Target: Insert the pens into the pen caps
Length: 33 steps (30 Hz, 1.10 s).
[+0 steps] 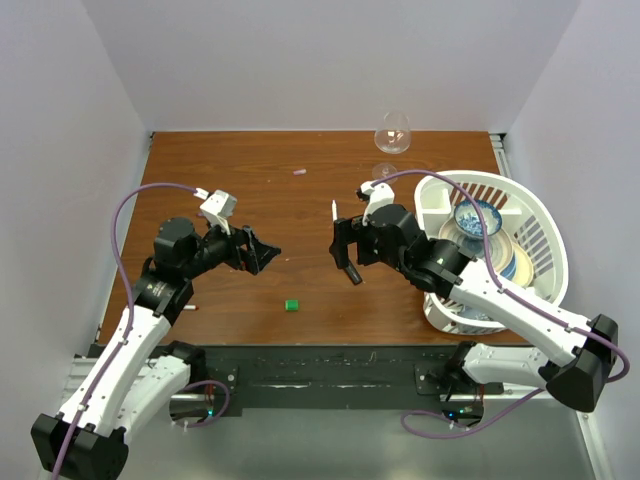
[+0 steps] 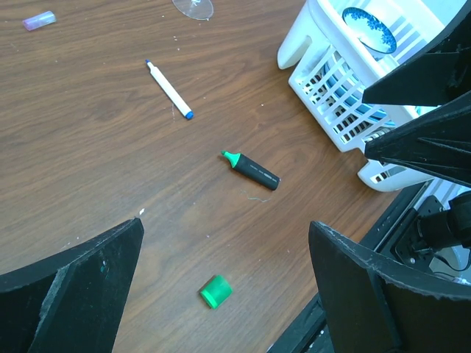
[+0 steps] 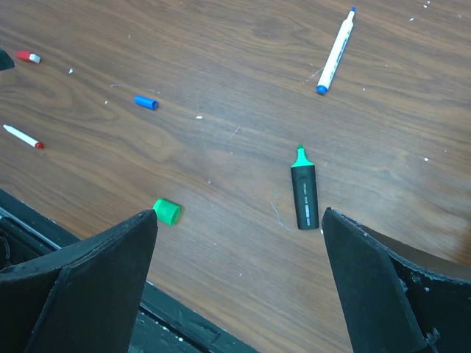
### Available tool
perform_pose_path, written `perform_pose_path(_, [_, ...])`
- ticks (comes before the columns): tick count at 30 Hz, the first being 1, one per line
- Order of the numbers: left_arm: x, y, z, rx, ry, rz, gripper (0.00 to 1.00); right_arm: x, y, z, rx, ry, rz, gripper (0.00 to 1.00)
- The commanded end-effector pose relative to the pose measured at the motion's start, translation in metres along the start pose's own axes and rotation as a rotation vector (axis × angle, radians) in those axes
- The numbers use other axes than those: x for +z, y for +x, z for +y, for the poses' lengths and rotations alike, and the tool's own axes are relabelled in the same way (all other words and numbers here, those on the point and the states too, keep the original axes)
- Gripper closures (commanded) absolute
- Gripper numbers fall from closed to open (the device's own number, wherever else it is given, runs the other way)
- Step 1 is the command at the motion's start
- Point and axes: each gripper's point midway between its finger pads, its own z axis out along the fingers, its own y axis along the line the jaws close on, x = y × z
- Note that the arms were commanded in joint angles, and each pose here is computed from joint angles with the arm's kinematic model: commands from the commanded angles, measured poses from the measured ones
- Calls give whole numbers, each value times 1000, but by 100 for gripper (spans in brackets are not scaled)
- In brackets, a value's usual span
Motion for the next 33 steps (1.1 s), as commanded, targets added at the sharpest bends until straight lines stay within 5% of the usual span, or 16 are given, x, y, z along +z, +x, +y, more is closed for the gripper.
perform_pose_path(1, [-3,-17,-5,46,5,-45,0,-7,-20,0,16,14,-67,1])
perform_pose_path(8, [-9,-25,8,49,-89,-79,0,7,10,-11,-39,75,63,3])
perform_pose_path(18, [-32,-45,34,45,-301,-187,1,49,64,-11,-91,119,312,23])
perform_pose_path(26, [-35,-47,35,44,-312,-199,1,92,94,-42,-295,235,422,35])
perform_pose_path(33, [-32,-45,34,44,-300,-187,1,104,114,-55,-282,207,474,46])
